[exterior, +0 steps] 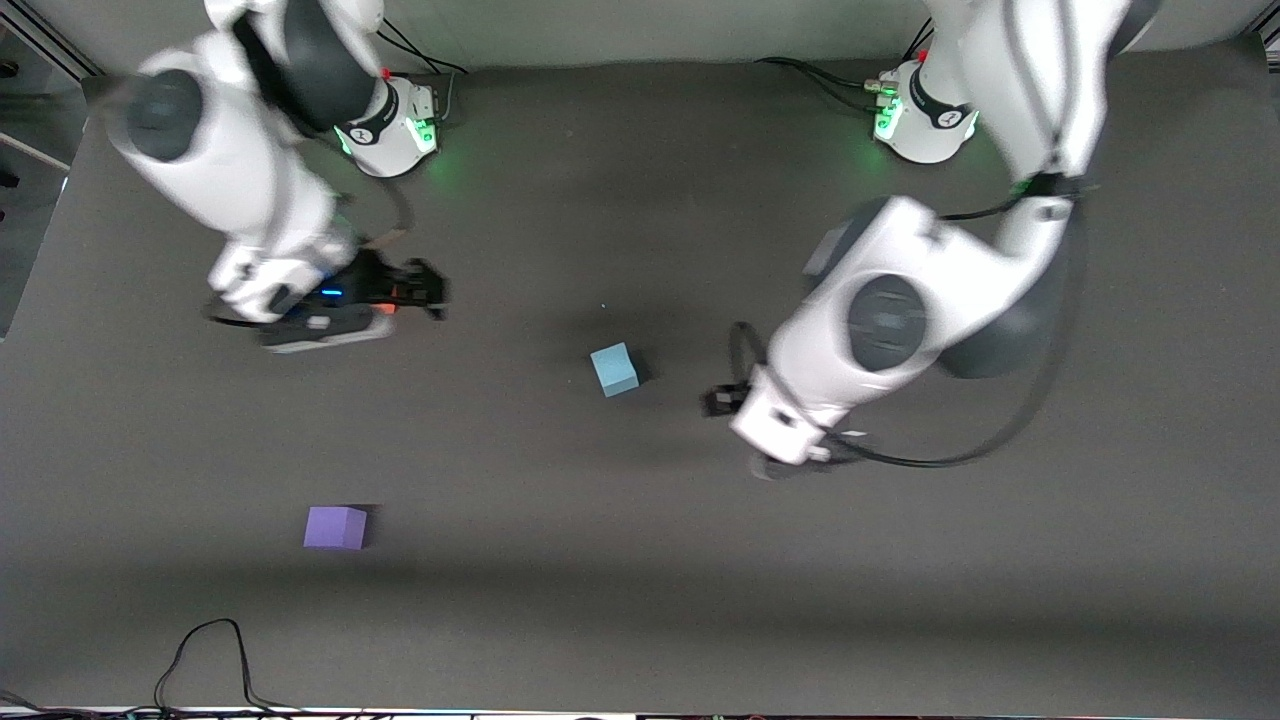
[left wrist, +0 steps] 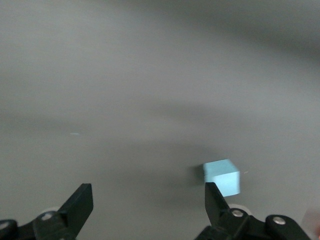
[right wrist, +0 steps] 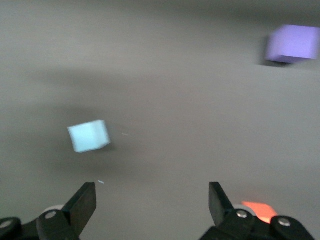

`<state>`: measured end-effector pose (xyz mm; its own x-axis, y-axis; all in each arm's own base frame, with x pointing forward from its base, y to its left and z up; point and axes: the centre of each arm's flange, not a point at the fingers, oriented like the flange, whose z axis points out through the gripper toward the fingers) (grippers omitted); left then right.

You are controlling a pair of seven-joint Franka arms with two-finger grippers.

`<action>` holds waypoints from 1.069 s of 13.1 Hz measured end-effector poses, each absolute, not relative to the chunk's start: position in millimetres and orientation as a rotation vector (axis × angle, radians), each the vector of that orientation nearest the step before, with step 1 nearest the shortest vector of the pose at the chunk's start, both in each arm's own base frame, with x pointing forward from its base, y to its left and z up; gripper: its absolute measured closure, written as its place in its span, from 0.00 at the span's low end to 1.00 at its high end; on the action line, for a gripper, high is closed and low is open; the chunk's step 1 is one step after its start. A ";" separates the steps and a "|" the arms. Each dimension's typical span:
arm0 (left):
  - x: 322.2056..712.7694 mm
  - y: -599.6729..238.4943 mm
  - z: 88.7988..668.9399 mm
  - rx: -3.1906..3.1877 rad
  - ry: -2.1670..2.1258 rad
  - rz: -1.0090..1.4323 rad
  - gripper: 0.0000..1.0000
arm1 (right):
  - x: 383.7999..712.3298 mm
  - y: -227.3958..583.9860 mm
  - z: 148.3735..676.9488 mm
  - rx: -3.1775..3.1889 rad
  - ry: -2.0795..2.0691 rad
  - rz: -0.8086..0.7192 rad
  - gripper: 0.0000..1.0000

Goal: Place blue block between orange and purple blocks
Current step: 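Set the blue cube down with the left gripper while the right gripper reaches it, then grasp the blue cube with the right gripper and carry it toward the orange cube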

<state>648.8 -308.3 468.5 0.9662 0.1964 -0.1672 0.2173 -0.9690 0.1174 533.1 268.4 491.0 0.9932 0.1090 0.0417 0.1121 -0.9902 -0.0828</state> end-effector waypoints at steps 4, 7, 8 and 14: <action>659.5 -138.7 515.4 3.006 0.244 -0.254 0.00 | 524.0 380.3 397.9 -3.049 -0.307 -0.145 0.00; 640.2 -37.7 536.9 3.028 0.152 -0.227 0.00 | 499.9 435.3 315.1 -3.082 -0.359 -0.206 0.00; 631.5 -14.9 541.3 3.036 0.116 -0.223 0.00 | 495.6 442.0 290.5 -3.083 -0.366 -0.224 0.00; 595.4 17.5 573.1 3.095 0.068 -0.172 0.00 | 464.5 443.2 177.8 -3.101 -0.334 -0.278 0.00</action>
<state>595.4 17.5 573.1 0.9929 0.0413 -0.1118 0.0459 -0.9982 0.0389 464.5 443.2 177.8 0.9615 0.2104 0.1769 0.2122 -0.9772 0.0087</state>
